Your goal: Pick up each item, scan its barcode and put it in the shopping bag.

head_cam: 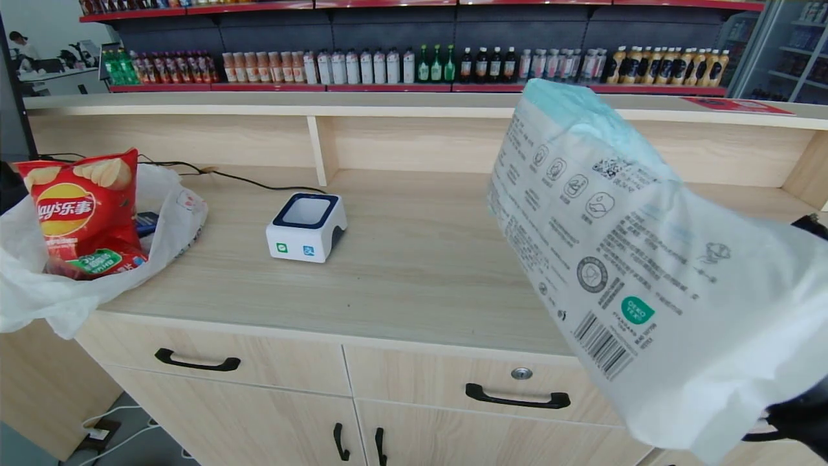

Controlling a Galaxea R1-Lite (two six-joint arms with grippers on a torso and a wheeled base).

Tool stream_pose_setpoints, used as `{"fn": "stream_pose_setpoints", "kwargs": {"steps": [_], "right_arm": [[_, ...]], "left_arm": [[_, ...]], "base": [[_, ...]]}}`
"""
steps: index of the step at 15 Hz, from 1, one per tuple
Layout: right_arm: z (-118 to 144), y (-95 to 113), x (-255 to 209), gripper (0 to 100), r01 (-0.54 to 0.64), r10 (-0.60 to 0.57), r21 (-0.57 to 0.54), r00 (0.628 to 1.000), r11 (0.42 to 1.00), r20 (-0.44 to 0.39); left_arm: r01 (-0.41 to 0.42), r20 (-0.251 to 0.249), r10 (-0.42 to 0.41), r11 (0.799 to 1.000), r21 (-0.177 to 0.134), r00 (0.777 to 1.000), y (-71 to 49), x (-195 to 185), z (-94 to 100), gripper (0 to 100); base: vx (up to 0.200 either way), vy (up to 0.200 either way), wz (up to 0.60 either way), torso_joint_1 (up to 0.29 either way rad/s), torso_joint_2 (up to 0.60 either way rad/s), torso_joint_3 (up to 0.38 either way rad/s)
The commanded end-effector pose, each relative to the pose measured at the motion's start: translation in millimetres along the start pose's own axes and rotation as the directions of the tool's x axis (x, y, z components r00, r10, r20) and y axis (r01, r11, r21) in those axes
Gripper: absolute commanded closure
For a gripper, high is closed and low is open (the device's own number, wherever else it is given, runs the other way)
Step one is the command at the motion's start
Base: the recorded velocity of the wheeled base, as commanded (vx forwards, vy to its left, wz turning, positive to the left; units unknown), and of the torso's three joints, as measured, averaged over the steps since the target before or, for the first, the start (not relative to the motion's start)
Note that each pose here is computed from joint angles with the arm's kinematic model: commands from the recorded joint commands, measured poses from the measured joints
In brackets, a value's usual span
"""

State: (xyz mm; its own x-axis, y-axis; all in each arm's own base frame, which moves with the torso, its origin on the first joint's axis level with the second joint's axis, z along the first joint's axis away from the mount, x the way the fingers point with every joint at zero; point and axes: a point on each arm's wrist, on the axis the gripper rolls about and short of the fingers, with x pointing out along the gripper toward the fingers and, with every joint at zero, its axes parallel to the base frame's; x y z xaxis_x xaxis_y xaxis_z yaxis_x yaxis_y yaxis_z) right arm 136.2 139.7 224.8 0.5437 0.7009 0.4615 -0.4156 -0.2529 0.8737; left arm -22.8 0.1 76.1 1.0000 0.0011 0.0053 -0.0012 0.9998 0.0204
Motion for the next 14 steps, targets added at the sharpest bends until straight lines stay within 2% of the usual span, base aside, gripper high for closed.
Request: {"fn": "stream_pose_setpoints", "kwargs": {"steps": [1, 3, 6, 8, 9, 10, 11, 12, 13, 14], "right_arm": [[2.5, 5.4, 2.3, 100, -0.030, 0.028, -0.192, 1.000, 0.981, -0.010], [3.7, 8.4, 5.0, 100, -0.050, 0.046, -0.359, 0.999, 0.932, -0.021], [4.1, 10.3, 4.9, 100, -0.065, 0.055, -0.473, 0.998, 0.879, -0.036], [1.3, 9.1, 3.5, 100, -0.128, 0.057, -0.609, 0.989, 0.783, -0.135], [0.8, 16.6, 5.0, 100, -0.232, 0.097, -0.705, 0.969, 0.670, -0.227], [2.9, 10.3, 6.9, 100, -0.259, 0.071, -0.789, 0.961, 0.558, -0.266], [8.0, -0.1, 10.4, 100, -0.230, 0.018, -0.852, 0.968, 0.471, -0.252], [19.8, -12.0, 18.2, 100, -0.187, -0.040, -0.919, 0.976, 0.347, -0.214], [27.2, -19.2, 26.5, 100, -0.148, -0.068, -0.952, 0.983, 0.267, -0.172], [30.8, -26.4, 29.8, 100, -0.094, -0.097, -0.966, 0.988, 0.240, -0.120]], "left_arm": [[0.000, 0.001, 0.000, 1.000, 0.000, 1.000, 0.0, 0.0, 0.0, 100], [0.000, 0.001, 0.000, 1.000, 0.001, 1.000, 0.0, 0.0, 0.0, 100], [0.000, 0.001, 0.000, 1.000, 0.000, 1.000, 0.0, 0.0, 0.0, 100], [0.000, 0.001, 0.000, 1.000, 0.000, 1.000, 0.0, 0.0, 0.0, 100], [0.000, 0.001, 0.000, 1.000, 0.000, 1.000, 0.0, 0.0, 0.0, 100], [0.000, 0.001, 0.000, 1.000, 0.000, 1.000, 0.0, 0.0, 0.0, 100], [0.000, 0.001, 0.000, 1.000, 0.000, 1.000, 0.0, 0.0, 0.0, 100], [0.000, 0.001, 0.000, 1.000, 0.000, 1.000, 0.0, 0.0, 0.0, 100], [0.000, 0.001, 0.000, 1.000, 0.000, 1.000, 0.0, 0.0, 0.0, 100], [0.000, 0.001, 0.000, 1.000, 0.001, 1.000, 0.0, 0.0, 0.0, 100]], "base": [[0.000, 0.000, 0.00, 0.000, 0.00, 0.000], [0.000, 0.000, 0.00, 0.000, 0.00, 0.000], [0.000, 0.000, 0.00, 0.000, 0.00, 0.000], [0.000, 0.000, 0.00, 0.000, 0.00, 0.000], [0.000, 0.000, 0.00, 0.000, 0.00, 0.000], [0.000, 0.000, 0.00, 0.000, 0.00, 0.000], [0.000, 0.000, 0.00, 0.000, 0.00, 0.000], [0.000, 0.000, 0.00, 0.000, 0.00, 0.000], [0.000, 0.000, 0.00, 0.000, 0.00, 0.000], [0.000, 0.000, 0.00, 0.000, 0.00, 0.000]]}}
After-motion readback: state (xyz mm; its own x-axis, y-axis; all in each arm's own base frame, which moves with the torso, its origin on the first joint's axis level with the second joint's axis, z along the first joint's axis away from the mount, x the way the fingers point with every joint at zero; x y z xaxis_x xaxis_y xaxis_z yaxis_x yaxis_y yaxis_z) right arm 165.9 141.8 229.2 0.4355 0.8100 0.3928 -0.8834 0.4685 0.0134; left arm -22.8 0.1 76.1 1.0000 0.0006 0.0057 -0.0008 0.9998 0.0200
